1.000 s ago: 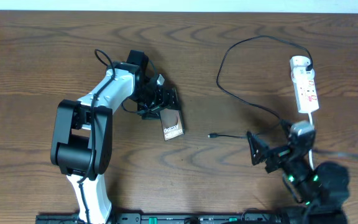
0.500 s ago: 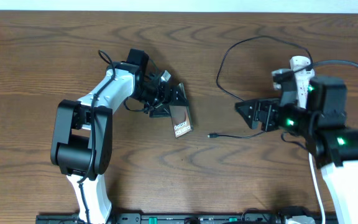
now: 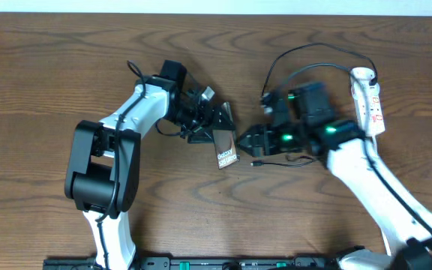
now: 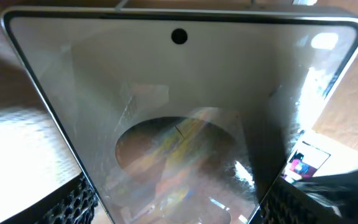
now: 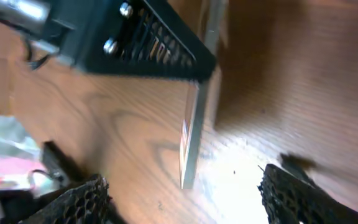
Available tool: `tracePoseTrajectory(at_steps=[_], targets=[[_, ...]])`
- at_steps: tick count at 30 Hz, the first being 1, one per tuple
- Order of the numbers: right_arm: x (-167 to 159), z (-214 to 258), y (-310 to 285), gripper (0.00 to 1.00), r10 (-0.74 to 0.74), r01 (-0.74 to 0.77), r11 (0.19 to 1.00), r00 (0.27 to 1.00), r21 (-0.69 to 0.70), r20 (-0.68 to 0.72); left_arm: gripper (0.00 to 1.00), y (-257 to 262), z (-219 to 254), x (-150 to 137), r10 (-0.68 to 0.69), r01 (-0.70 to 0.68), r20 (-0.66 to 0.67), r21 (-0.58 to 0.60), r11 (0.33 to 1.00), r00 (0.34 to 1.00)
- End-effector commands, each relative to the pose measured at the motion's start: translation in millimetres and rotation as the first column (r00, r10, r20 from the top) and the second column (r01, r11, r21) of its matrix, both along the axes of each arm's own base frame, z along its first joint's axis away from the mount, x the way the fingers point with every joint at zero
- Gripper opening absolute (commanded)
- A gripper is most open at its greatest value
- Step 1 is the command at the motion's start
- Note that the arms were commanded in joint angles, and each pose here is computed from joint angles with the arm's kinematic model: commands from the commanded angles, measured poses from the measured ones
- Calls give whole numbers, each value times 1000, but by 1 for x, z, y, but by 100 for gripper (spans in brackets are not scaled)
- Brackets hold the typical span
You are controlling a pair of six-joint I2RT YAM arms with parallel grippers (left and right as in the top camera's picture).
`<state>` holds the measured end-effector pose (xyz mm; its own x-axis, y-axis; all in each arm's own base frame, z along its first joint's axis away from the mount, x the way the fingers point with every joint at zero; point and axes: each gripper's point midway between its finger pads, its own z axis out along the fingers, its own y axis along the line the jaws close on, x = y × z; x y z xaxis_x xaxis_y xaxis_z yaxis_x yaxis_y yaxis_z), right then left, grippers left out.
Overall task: Plug charger to phone and switch on socket
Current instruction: 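Move the right gripper toward the phone held by the left gripper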
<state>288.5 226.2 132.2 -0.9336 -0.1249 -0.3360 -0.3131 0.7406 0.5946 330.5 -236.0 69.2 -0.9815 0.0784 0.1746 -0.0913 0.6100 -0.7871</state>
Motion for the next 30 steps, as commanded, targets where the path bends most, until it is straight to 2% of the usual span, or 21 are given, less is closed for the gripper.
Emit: tracePoseTrajectory(at_steps=[1,14,18,21,25,30], targets=[[4,-24,7,77,-38,38,996,999,-80,-6,67,-10,9,-6,-32,32,9,-53,998,999],[-2,-68,26,66,-55,40,992,991,-124,-119,67,-13,9,-9,-70,73,52,-61,995,996],[-6,-63,36,51,-25,15,997,991,-77,-133,67,-13,9,-7,-70,74,58,-62,995,996],[-6,-62,38,46,-27,18,998,990,-66,-137,67,-13,9,-7,-70,74,59,-62,995,996],[-5,-62,38,34,-28,19,998,991,-64,-134,67,-13,9,-7,-70,74,59,-62,995,996],[-5,-62,39,29,-33,24,998,990,-63,-137,67,-13,9,-7,-70,74,59,-62,995,996]])
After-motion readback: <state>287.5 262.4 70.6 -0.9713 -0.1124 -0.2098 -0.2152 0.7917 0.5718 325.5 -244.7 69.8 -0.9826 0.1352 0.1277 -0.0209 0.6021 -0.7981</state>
